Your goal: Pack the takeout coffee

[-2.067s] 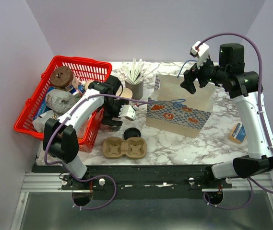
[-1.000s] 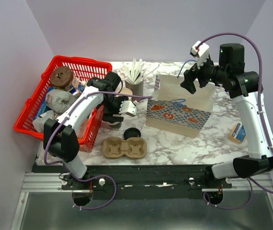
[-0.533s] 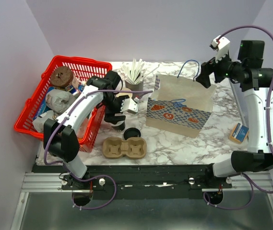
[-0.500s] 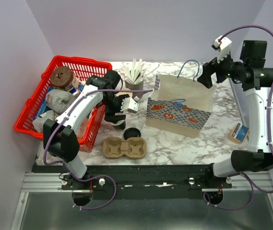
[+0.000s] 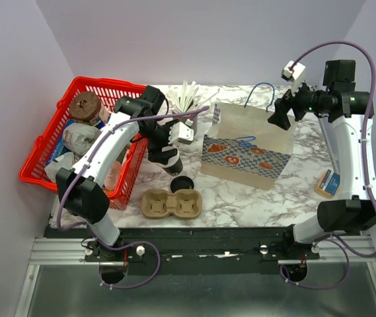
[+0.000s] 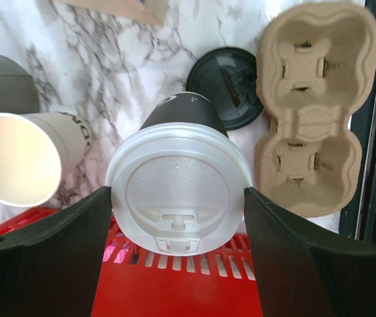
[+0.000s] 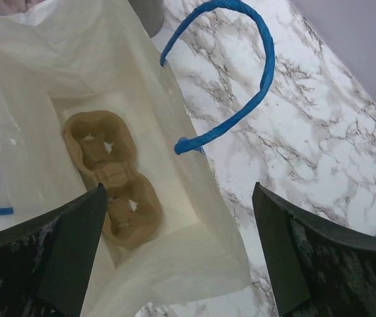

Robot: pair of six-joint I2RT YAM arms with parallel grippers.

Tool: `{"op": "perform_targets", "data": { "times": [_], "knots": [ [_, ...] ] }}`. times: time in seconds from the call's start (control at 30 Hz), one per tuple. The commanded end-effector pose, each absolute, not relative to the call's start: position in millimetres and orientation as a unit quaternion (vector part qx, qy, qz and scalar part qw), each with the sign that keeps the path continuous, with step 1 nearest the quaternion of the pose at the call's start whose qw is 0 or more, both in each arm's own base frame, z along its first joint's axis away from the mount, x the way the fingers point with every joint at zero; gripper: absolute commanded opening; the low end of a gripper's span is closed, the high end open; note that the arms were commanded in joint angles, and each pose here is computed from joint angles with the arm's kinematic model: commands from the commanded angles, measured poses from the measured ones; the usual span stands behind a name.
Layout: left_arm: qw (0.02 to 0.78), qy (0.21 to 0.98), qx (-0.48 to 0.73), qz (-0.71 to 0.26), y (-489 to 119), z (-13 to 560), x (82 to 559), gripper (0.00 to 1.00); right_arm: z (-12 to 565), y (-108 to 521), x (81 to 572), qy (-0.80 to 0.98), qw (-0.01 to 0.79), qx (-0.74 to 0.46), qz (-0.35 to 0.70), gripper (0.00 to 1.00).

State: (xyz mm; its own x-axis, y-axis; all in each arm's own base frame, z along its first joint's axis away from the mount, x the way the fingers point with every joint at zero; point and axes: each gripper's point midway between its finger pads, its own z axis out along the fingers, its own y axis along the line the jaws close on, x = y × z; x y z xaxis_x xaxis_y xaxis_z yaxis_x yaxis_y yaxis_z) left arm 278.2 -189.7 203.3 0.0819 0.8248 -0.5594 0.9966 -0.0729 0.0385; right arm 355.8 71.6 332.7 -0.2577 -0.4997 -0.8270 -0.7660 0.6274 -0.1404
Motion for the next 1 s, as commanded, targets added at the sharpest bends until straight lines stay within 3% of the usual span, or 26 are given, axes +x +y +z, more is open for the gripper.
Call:
{"op": "perform_targets", "data": {
  "times": [0.0,0.17,0.27,0.37,0.4,0.7,0.97],
  "knots": [
    [0.264,0.639,0.682,-0.238,-205.6,250.2,266.9,0.00,322.4,72.4,379.2,0.759,0.455,-0.442,0.144,0.97],
    [0.288,0.634,0.677,-0.237,-210.8,276.8,259.9,0.00,300.4,77.1,391.8,0.744,0.436,-0.479,0.164,0.89],
    [0.302,0.636,0.673,-0.228,-208.8,289.0,258.3,0.00,290.3,81.7,394.1,0.742,0.422,-0.486,0.188,0.78],
    [0.315,0.641,0.668,-0.208,-203.5,296.7,259.0,0.00,288.4,86.2,394.4,0.739,0.420,-0.484,0.206,0.58],
    [0.317,0.643,0.666,-0.204,-202.5,296.7,260.2,0.00,288.6,87.2,394.0,0.739,0.421,-0.482,0.210,0.44],
    [0.394,0.660,0.611,-0.191,-210.4,340.0,277.8,0.00,308.3,97.8,368.9,0.721,0.438,-0.491,0.217,0.00],
    [0.474,0.655,0.561,-0.180,-216.0,391.2,293.5,0.00,323.6,120.9,321.9,0.680,0.479,-0.529,0.170,0.01]
  ]
}}
